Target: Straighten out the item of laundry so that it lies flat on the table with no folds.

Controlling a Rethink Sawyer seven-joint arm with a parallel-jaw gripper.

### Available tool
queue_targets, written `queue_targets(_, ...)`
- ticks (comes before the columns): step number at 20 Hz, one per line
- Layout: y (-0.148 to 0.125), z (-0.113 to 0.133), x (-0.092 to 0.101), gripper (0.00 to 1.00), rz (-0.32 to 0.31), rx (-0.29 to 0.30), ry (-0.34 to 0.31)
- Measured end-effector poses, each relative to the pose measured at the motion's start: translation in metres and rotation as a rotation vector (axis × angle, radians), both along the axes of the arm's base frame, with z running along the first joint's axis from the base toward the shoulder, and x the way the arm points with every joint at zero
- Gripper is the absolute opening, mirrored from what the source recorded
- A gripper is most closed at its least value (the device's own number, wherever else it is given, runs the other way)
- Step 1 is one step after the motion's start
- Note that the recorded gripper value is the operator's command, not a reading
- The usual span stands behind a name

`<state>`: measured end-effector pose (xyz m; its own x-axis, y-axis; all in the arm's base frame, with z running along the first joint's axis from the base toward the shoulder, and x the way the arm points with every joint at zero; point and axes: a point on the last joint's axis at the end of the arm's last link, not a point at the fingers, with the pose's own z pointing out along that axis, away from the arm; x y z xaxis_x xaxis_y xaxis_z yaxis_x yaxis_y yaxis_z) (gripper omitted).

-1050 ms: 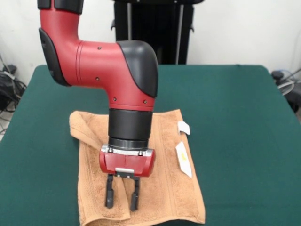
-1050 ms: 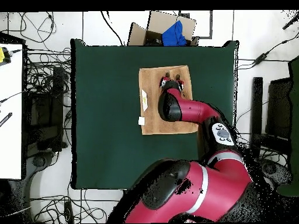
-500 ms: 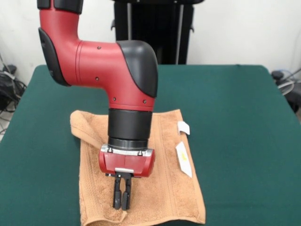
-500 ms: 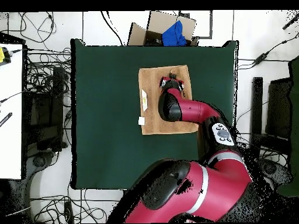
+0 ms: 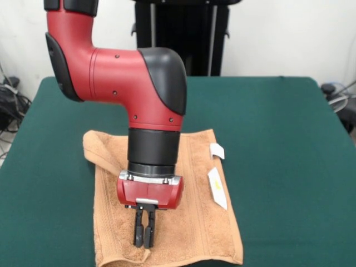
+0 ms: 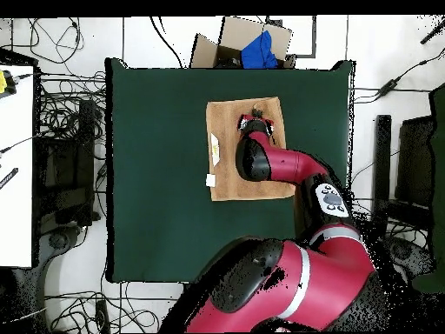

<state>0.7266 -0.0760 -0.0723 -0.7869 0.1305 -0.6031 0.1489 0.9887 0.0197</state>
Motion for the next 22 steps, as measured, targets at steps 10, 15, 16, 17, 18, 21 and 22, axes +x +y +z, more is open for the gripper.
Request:
queue_targets(10, 0.003, 0.004, -0.001, 0.0, 0.013, -0.017, 0.003)
queue_targets(15, 0.007, 0.004, -0.002, 0.0, 0.02, -0.022, 0.006)
queue_targets(16, 0.007, 0.004, -0.002, 0.0, 0.022, -0.024, 0.007)
queue_targets(17, 0.008, 0.004, -0.003, 0.0, 0.024, -0.025, 0.008)
queue_targets(18, 0.009, 0.004, -0.003, 0.0, 0.025, -0.027, 0.009)
queue_targets(21, 0.011, 0.004, -0.004, 0.0, 0.032, -0.034, 0.011)
queue_targets(22, 0.011, 0.004, -0.004, 0.0, 0.033, -0.036, 0.012)
